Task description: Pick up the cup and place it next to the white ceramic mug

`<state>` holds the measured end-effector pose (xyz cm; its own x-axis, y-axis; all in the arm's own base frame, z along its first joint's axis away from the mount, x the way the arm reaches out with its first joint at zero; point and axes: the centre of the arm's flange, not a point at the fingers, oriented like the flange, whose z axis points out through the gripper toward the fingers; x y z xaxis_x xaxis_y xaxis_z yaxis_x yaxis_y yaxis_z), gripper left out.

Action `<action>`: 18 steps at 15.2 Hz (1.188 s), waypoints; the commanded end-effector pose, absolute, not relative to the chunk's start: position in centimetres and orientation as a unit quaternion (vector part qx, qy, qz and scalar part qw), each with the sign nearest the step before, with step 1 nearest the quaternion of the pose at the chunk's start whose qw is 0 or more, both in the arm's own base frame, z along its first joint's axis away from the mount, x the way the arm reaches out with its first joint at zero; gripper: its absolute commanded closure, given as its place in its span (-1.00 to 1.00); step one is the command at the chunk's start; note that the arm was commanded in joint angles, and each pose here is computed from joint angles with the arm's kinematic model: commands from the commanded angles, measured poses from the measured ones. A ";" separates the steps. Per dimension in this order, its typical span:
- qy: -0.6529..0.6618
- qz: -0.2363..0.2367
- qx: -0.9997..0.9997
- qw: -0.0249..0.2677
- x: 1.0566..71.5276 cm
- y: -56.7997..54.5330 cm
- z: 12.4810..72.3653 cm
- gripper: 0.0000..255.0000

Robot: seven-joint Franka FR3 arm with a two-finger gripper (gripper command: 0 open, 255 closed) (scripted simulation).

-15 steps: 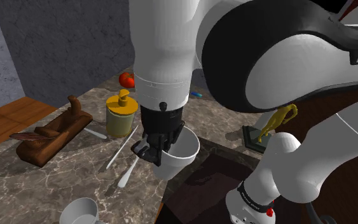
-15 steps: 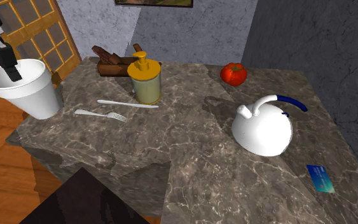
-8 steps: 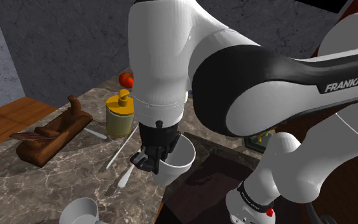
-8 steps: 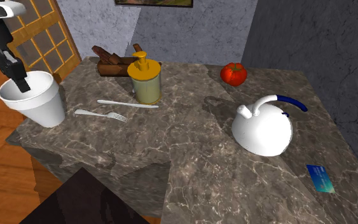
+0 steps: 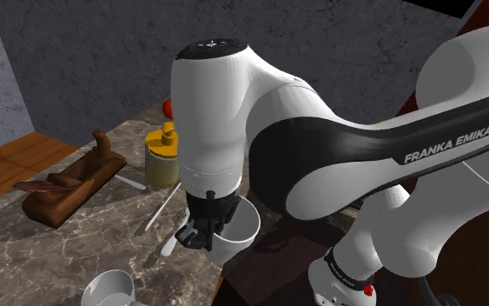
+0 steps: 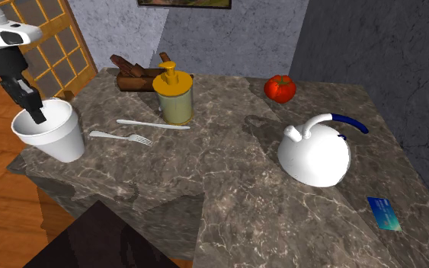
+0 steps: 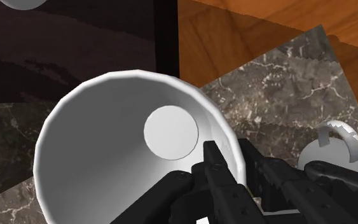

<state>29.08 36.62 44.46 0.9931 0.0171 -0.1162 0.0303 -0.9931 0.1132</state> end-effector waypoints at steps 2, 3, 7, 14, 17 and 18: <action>0.012 -0.057 0.997 0.057 29.1 36.6 42.8 1.00; 0.012 -0.057 0.997 0.057 29.1 36.6 42.3 1.00; 0.012 -0.057 0.997 0.057 29.1 36.6 40.1 1.00; 0.012 -0.057 0.997 0.057 29.1 36.6 37.9 1.00; 0.012 -0.057 0.997 0.057 29.1 36.6 37.9 1.00; 0.012 -0.057 0.997 0.057 29.1 36.6 37.9 1.00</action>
